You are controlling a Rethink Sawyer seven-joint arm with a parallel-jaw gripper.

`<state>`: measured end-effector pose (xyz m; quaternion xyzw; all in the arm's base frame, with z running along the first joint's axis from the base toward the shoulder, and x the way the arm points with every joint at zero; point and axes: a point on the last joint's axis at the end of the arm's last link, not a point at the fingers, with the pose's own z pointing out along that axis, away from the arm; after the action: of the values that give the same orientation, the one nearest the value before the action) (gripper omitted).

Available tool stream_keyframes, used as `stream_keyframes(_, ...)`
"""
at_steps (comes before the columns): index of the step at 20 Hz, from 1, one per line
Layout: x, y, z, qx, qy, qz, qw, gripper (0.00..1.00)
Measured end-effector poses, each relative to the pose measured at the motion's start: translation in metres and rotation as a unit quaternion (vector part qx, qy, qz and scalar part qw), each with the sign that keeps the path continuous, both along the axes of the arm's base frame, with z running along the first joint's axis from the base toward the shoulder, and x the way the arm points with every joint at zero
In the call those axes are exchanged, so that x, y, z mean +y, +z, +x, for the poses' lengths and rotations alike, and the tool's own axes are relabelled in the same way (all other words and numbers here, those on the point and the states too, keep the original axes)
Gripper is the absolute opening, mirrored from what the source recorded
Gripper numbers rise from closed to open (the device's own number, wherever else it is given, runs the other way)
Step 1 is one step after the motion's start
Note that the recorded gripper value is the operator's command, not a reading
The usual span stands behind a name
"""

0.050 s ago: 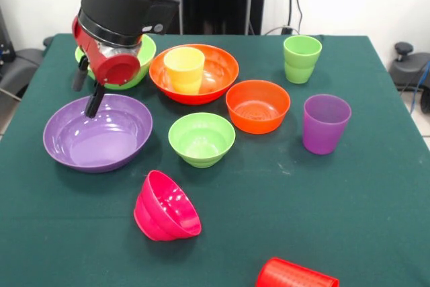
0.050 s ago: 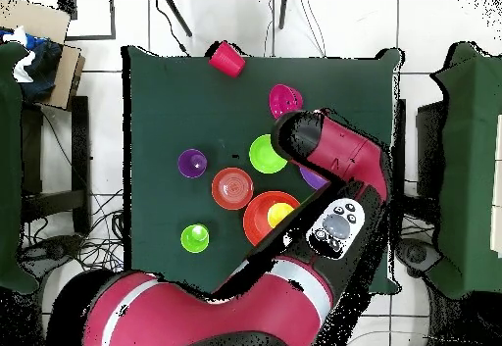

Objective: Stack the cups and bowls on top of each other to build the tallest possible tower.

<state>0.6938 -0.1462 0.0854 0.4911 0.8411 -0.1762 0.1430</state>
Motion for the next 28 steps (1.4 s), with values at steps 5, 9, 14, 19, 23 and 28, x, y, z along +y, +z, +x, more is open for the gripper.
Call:
stream_keyframes(5, -0.001, -0.002, -0.003, 0.001, -0.001, -0.001, 1.0, 1.0)
stream_keyframes(9, -0.003, -0.006, -0.001, -0.006, 0.004, -0.007, 0.9999, 1.0)
stream_keyframes(14, -0.009, -0.015, 0.005, -0.033, 0.016, -0.023, 0.9991, 1.0)
stream_keyframes(19, -0.013, -0.027, 0.007, -0.049, 0.024, -0.034, 0.9979, 1.0)
stream_keyframes(23, -0.013, -0.038, 0.005, -0.049, 0.029, -0.037, 0.9977, 1.0)
stream_keyframes(28, -0.012, -0.043, 0.002, -0.046, 0.028, -0.036, 0.9979, 1.0)
